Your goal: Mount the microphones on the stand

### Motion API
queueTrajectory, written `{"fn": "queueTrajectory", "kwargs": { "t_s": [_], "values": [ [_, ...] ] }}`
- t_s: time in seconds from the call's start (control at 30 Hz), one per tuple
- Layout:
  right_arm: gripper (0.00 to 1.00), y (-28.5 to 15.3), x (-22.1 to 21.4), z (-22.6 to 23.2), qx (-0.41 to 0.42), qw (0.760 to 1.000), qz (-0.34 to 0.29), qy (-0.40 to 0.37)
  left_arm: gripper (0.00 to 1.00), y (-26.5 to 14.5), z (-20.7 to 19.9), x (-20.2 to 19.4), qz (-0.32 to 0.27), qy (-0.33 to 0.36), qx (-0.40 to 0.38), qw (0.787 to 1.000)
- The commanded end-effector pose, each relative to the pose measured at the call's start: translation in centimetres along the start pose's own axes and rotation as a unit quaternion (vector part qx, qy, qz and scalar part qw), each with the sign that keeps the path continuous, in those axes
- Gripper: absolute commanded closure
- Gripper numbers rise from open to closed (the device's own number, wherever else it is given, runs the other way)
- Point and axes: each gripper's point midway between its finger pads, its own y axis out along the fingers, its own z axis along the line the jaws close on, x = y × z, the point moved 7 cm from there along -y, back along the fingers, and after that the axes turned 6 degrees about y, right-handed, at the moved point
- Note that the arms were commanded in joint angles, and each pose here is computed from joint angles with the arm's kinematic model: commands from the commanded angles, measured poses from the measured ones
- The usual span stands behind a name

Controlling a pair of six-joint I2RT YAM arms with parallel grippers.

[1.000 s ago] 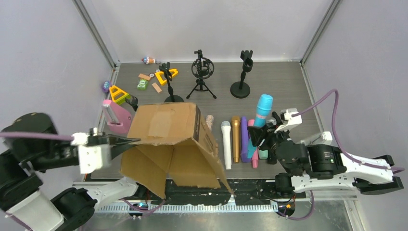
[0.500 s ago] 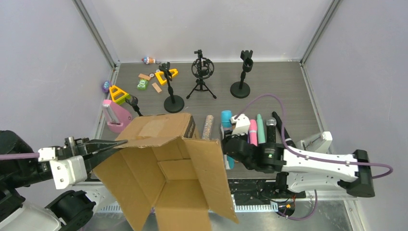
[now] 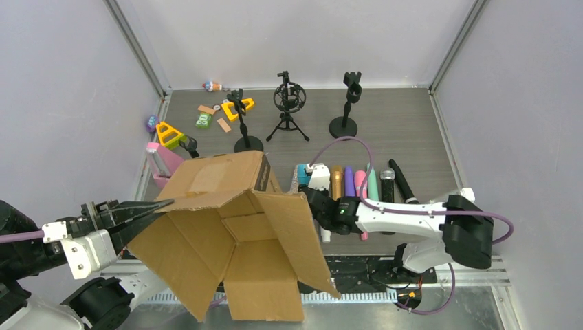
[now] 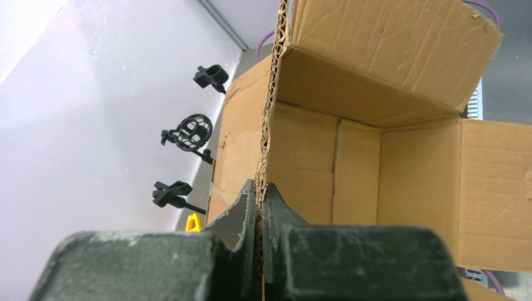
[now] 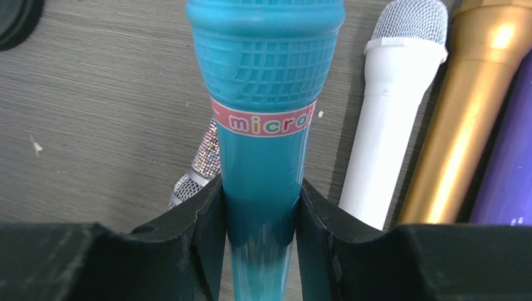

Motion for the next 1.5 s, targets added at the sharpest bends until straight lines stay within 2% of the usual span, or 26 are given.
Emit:
{"fn": "queueTrajectory", "kwargs": {
  "t_s": [0.0, 0.2, 0.27, 0.47, 0.67, 0.73, 0.93, 1.03, 1.17, 1.23, 1.33, 1.47],
  "values": [
    [0.94, 1.4, -0.2, 1.1, 0.020, 0.998, 0.000, 0.053, 1.00, 0.2, 1.8, 1.3, -0.031, 0.031, 0.043, 0.998],
    [0.90, 2.5, -1.6, 0.4, -0.002, 0.999, 0.014, 0.050, 1.00, 0.4, 2.1, 1.3, -0.029, 0.031, 0.048, 0.998],
    [0.84, 2.7, -2.1, -0.1, -0.009, 0.998, 0.018, 0.051, 1.00, 0.4, 2.1, 1.3, -0.029, 0.031, 0.048, 0.998],
    [0.49, 2.7, -3.0, -0.9, -0.015, 0.998, 0.029, 0.053, 1.00, 0.7, 2.1, 1.2, -0.029, 0.027, 0.041, 0.998],
    [0.31, 1.9, -1.8, -0.1, 0.007, 0.999, 0.026, 0.040, 1.00, 0.9, 2.0, 1.1, -0.029, 0.019, 0.039, 0.999],
    [0.29, 1.0, -0.6, 0.3, 0.017, 0.999, 0.019, 0.037, 1.00, 0.9, 1.9, 1.0, -0.027, 0.017, 0.037, 0.999],
    [0.24, -5.5, 6.0, 1.1, 0.089, 0.993, -0.050, 0.051, 1.00, 1.5, 1.9, 0.2, -0.013, 0.012, 0.037, 0.999],
    [0.19, -11.8, 11.5, 0.6, 0.146, 0.979, -0.121, 0.072, 1.00, 2.2, 1.9, -0.5, -0.004, 0.011, 0.033, 0.999],
    [0.11, -18.9, 16.9, -1.6, 0.186, 0.959, -0.202, 0.071, 1.00, 3.4, 2.4, -1.2, 0.005, 0.007, 0.029, 1.000],
    [0.07, -21.5, 18.3, -2.3, 0.215, 0.948, -0.226, 0.060, 1.00, 4.0, 2.6, -1.4, 0.009, 0.006, 0.027, 1.000],
    [0.01, -24.4, 18.7, -1.8, 0.310, 0.924, -0.224, 0.017, 1.00, 4.6, 3.0, -1.5, 0.010, 0.006, 0.025, 1.000],
    [0.04, -25.7, 17.8, -0.3, 0.405, 0.890, -0.208, -0.009, 1.00, 5.0, 3.4, -1.4, 0.006, 0.009, 0.028, 1.000]
  ]
}}
